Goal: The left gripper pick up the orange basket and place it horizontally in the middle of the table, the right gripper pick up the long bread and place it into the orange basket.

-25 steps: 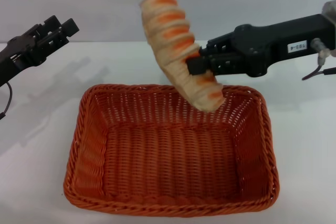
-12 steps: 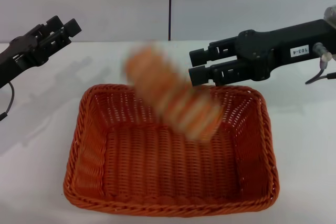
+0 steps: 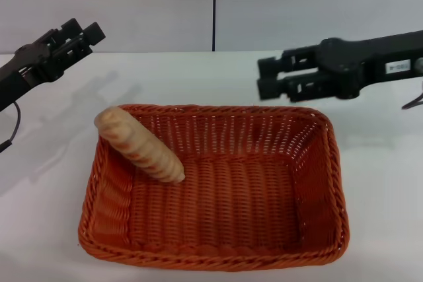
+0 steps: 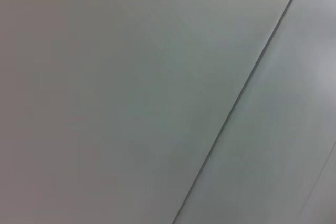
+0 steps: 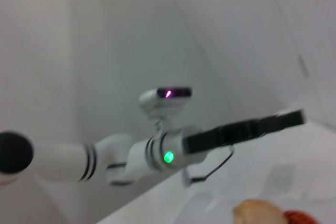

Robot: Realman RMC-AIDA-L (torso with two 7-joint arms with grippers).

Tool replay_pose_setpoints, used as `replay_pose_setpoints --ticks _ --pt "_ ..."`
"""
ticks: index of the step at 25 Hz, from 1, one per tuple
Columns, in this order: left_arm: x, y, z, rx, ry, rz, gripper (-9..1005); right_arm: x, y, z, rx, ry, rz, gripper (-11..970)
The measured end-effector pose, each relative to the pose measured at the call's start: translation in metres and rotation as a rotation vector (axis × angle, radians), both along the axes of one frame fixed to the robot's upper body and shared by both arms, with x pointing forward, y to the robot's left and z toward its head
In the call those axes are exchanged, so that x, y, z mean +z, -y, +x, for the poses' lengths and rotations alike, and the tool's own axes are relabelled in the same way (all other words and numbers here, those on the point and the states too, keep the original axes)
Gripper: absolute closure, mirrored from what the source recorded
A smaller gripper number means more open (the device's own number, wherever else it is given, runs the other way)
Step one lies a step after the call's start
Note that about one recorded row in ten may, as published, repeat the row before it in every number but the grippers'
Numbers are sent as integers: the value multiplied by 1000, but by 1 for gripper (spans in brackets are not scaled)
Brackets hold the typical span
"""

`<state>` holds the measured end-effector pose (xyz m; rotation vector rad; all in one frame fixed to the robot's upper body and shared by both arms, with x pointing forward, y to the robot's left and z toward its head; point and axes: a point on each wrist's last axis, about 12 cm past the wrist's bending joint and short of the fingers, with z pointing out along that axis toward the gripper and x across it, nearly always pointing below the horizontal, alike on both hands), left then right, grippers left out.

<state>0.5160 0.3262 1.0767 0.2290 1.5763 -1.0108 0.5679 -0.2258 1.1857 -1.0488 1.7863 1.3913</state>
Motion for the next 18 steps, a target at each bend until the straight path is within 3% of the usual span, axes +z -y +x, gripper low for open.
replay_pose_setpoints --ticks 7,10,11,13,18 --pt "2 0 2 11 18 -8 197 -5 47 -16 -181 95 167 334" --pt "5 -1 3 28 42 -13 197 -13 79 -32 -326 190 273 334" --pt "5 -2 3 41 56 -20 197 -22 102 -46 -449 271 339 334" --pt "5 -2 2 78 96 -37 197 -26 112 -52 -506 313 359 334" --pt "4 -4 -1 138 165 -38 198 -67 163 -90 -944 588 382 334"
